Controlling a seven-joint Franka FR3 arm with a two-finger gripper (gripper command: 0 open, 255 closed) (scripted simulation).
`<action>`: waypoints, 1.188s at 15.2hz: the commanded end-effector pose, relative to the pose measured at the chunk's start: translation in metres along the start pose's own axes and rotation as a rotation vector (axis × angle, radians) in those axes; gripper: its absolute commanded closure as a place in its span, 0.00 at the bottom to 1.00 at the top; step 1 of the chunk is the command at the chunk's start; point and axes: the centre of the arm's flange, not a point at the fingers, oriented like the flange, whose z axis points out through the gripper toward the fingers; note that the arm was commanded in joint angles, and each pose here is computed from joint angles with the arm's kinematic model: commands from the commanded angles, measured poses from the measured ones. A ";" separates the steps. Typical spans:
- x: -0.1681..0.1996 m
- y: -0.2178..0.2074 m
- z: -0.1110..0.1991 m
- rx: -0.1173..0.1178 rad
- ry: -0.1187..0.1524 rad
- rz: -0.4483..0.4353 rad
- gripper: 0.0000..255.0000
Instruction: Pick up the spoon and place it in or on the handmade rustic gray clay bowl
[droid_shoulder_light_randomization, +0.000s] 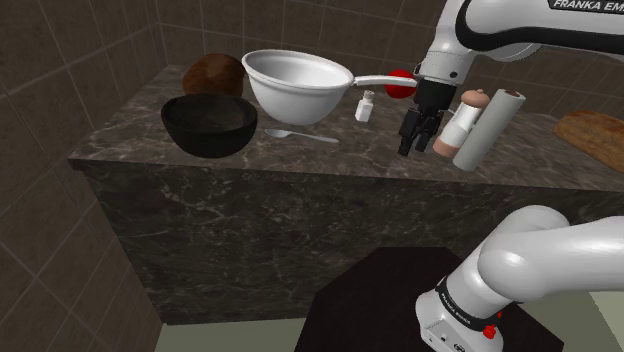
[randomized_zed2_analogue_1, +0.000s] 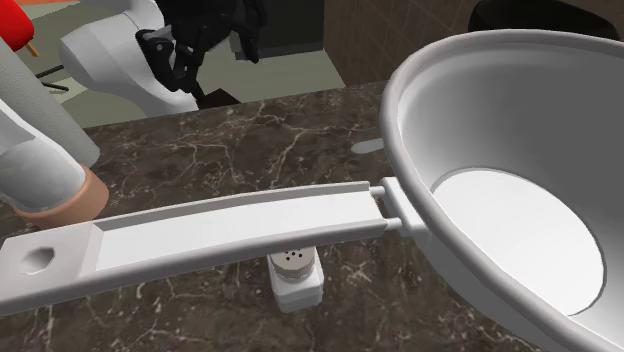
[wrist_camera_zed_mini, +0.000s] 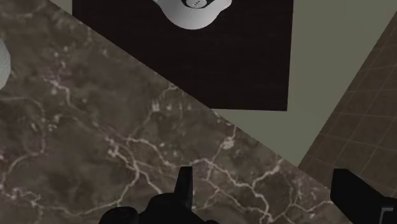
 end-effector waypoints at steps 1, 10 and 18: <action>0.000 0.000 0.000 0.000 0.000 0.000 0.00; 0.092 -0.040 -0.001 -0.150 0.116 -0.500 0.00; 0.149 -0.110 -0.002 -0.284 0.220 -0.945 0.00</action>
